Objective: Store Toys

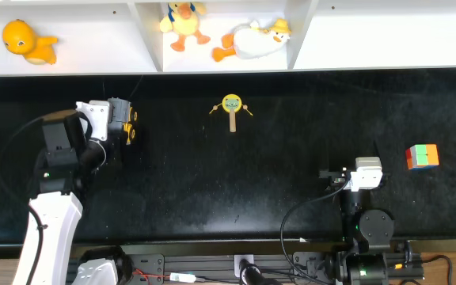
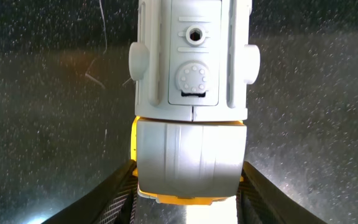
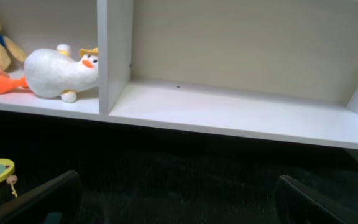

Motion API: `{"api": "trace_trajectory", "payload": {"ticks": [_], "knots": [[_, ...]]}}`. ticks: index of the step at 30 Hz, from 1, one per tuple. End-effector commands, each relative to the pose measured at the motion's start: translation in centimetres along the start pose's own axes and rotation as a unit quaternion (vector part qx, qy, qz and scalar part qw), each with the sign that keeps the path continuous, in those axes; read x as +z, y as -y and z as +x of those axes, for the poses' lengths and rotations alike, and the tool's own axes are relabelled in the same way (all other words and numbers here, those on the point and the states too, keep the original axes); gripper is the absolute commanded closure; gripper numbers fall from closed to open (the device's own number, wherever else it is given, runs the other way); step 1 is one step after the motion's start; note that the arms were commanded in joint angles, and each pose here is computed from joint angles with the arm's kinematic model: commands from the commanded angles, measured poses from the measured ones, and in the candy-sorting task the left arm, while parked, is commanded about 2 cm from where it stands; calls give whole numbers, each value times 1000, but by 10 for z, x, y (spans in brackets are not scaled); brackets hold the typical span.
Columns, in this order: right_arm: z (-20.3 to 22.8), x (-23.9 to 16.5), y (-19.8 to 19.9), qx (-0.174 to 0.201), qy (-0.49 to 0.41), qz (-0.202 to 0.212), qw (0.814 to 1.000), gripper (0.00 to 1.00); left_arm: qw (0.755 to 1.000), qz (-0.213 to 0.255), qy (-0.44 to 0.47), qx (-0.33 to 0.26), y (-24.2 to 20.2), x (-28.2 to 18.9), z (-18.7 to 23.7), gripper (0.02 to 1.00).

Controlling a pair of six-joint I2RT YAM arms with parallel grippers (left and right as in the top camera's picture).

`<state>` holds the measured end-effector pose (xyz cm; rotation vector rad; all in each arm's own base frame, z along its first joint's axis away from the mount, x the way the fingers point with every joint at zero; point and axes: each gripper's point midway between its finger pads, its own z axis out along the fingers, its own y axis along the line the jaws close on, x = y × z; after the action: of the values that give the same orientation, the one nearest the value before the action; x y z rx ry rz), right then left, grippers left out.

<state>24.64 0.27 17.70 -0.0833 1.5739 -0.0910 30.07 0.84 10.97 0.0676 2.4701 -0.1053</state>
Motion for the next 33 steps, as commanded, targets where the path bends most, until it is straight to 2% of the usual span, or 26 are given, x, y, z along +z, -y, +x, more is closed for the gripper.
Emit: {"api": "trace_trajectory", "payload": {"ticks": [1,11,24,25,29,30,33], "knots": [[4,0,-2,0,-1,-4,1000,7,999,15,46,-2,4,-13,-44,630],[4,0,-2,0,-1,-4,1000,5,998,15,66,0,-5,-3,-114,630],[4,0,-2,0,-1,-4,1000,5,996,29,81,-5,-16,50,-168,610],[4,0,-2,0,-1,-4,1000,7,996,29,82,-5,-16,53,-169,568],[4,0,-2,0,-1,-4,1000,5,997,25,76,-6,-19,64,-166,58],[4,0,-2,0,-1,-4,1000,7,997,25,74,-6,-19,64,-165,20],[4,0,-2,0,-1,-4,1000,7,998,24,66,-6,-19,62,-161,20]]}}
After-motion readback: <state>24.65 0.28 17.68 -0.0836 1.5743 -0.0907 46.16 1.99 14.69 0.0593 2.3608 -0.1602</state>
